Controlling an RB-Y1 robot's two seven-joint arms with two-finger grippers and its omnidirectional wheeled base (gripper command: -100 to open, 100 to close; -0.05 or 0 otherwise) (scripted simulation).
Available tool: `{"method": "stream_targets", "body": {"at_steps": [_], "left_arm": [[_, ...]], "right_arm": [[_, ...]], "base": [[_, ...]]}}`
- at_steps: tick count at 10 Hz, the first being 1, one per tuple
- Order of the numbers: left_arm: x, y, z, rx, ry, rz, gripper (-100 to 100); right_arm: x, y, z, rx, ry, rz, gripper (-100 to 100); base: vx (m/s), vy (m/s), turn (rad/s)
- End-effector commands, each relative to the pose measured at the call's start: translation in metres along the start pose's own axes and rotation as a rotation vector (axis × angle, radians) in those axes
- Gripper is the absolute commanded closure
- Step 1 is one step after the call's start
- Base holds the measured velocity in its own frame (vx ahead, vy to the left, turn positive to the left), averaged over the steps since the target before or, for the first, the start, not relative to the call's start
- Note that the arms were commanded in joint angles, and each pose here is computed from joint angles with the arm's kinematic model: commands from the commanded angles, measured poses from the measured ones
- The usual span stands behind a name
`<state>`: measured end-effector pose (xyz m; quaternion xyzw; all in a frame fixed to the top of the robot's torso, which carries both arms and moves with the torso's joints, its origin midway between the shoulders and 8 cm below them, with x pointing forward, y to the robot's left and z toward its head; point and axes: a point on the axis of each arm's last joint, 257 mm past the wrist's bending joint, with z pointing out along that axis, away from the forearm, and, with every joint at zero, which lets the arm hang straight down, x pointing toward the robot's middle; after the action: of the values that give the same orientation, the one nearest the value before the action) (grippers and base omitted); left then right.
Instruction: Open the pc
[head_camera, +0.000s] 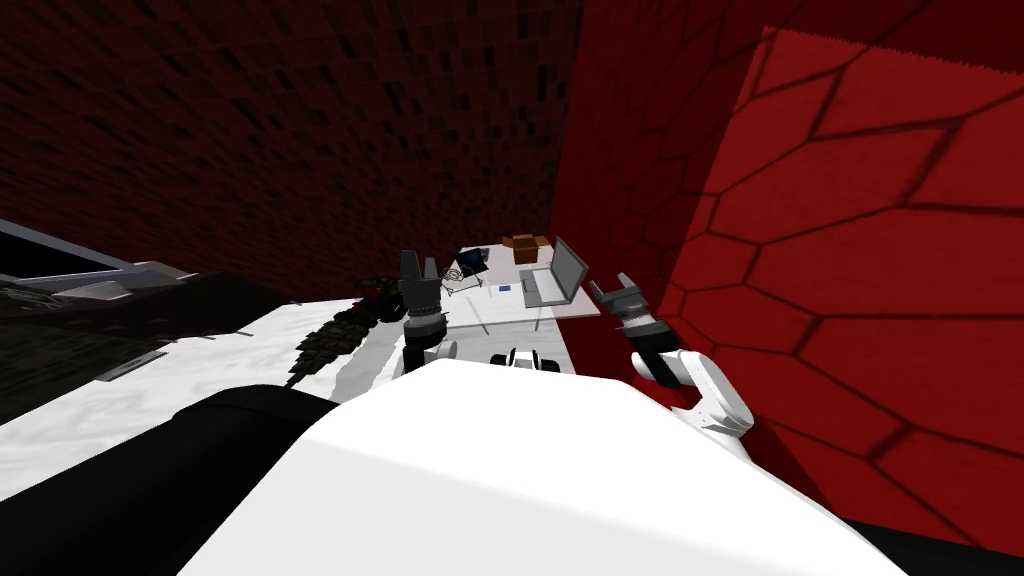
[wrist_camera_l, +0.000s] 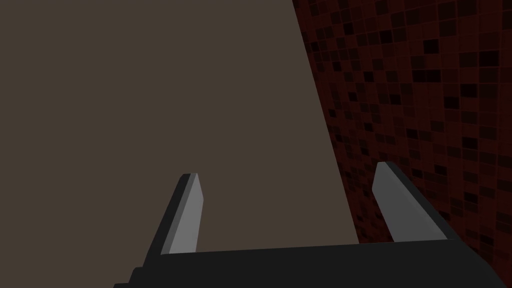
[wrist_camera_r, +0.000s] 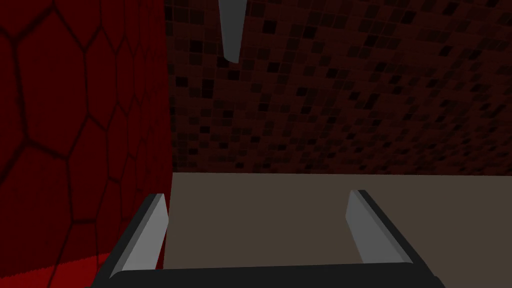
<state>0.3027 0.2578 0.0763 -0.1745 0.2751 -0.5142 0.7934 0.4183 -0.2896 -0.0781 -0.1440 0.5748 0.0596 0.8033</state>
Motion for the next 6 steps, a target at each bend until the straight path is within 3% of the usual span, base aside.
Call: {"method": "stream_targets", "body": {"at_steps": [1,6], "left_arm": [[0.000,0.000,0.000,0.000,0.000,0.000,0],[0.000,0.000,0.000,0.000,0.000,0.000,0]], "right_arm": [[0.014,-0.010,-0.003,0.008,0.044,-0.118,-100],[0.045,-0.038,-0.005,0.011,0.141,-0.358,-100]], "base": [[0.010,0.027,0.049],[0.013,0.035,0.074]]}}
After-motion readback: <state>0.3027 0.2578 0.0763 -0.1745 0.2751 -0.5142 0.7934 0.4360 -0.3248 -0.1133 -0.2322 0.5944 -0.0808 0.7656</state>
